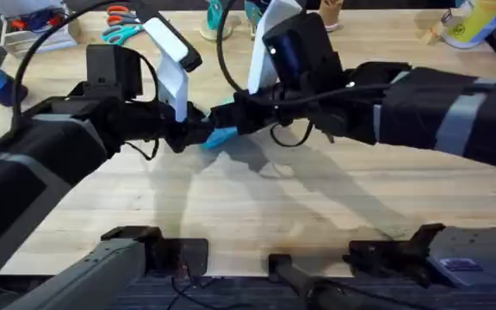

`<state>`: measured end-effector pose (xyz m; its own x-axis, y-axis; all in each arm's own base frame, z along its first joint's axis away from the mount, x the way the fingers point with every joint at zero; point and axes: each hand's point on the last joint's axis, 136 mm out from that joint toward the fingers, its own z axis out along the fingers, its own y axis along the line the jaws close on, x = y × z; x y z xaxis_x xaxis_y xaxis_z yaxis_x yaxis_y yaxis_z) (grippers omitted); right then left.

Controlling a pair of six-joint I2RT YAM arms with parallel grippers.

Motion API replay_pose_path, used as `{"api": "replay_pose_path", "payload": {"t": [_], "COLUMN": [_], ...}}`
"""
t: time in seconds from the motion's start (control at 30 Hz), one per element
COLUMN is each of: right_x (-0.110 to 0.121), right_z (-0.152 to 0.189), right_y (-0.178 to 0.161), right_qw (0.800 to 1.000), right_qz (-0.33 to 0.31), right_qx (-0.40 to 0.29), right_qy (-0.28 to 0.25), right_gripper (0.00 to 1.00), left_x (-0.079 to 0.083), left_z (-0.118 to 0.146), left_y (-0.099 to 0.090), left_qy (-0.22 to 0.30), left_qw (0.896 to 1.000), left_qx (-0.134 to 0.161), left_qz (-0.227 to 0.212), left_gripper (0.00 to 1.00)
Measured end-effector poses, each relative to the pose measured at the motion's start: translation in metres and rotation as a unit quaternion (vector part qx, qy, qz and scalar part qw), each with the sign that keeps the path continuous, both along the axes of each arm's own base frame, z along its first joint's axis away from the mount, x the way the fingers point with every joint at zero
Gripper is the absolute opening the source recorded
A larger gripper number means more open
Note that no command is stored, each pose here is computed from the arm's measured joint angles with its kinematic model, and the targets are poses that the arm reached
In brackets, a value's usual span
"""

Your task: Unzip the bag, pick up the pens from the table one at a time and place them inside, then zip the bag closed.

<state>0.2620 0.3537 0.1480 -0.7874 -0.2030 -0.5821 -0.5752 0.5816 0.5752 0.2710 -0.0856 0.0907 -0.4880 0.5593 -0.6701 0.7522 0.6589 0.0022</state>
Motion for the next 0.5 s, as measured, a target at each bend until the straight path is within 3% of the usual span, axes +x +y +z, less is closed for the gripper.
{"api": "replay_pose_path", "payload": {"t": [0.5], "right_x": [-0.0069], "right_z": [0.0023], "right_y": [0.0087], "right_qw": [1.000], "right_qz": [0.016], "right_qx": [-0.001], "right_qy": [-0.021], "right_gripper": [0.031], "left_x": [-0.0003], "left_z": [-0.0001], "left_y": [-0.0001], "left_qy": [0.001], "left_qw": [1.000], "left_qx": [0.000], "left_qz": [0.000], "left_gripper": [0.041]}}
